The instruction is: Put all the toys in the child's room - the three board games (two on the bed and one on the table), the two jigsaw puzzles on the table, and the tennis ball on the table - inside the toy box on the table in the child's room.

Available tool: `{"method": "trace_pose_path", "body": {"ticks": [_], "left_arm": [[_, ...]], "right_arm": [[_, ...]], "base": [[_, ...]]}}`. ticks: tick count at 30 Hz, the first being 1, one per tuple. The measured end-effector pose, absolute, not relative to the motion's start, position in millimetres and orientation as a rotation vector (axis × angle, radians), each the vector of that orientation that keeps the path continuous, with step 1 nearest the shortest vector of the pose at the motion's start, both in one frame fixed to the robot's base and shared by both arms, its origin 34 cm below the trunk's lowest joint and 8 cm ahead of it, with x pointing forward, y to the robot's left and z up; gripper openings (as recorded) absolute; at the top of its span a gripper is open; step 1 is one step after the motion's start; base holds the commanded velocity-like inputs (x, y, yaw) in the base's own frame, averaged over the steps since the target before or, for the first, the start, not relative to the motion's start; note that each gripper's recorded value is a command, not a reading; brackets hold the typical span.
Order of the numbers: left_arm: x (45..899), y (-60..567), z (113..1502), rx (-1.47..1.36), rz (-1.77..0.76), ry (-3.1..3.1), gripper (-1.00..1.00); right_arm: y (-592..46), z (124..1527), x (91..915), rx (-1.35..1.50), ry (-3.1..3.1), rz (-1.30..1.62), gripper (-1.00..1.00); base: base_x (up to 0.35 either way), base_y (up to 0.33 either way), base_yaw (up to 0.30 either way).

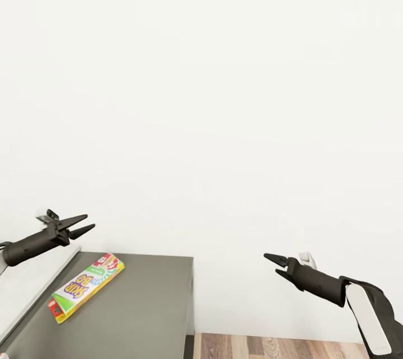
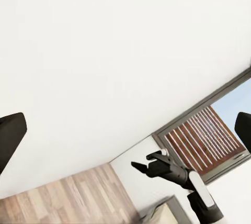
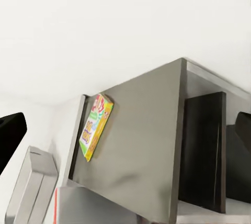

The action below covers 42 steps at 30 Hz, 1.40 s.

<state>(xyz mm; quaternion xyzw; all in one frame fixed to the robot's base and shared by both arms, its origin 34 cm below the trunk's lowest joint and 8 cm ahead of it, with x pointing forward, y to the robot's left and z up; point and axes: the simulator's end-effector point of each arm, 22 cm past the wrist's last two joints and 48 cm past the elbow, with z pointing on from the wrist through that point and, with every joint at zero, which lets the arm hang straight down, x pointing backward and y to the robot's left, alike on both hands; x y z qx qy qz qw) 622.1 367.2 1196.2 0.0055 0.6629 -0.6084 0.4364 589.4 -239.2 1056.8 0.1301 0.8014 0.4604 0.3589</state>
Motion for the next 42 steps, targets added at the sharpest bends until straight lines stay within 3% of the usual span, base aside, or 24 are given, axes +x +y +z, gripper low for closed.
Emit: {"method": "trace_pose_path", "body": {"ticks": [13, 42], "left_arm": [[630, 374, 1171, -0.039, -1.435, 1.748, 1.0], [666, 475, 1051, -0.426, -0.686, 2.191, 1.0]], "right_arm": [[-256, 1027, 585, 0.401, 2.133, 1.171, 1.0], [-229, 1017, 580, 0.342, 2.188, 1.176, 1.0]], "base": [[0.022, 0.006, -0.087], [0.039, 0.0, -0.009]]}}
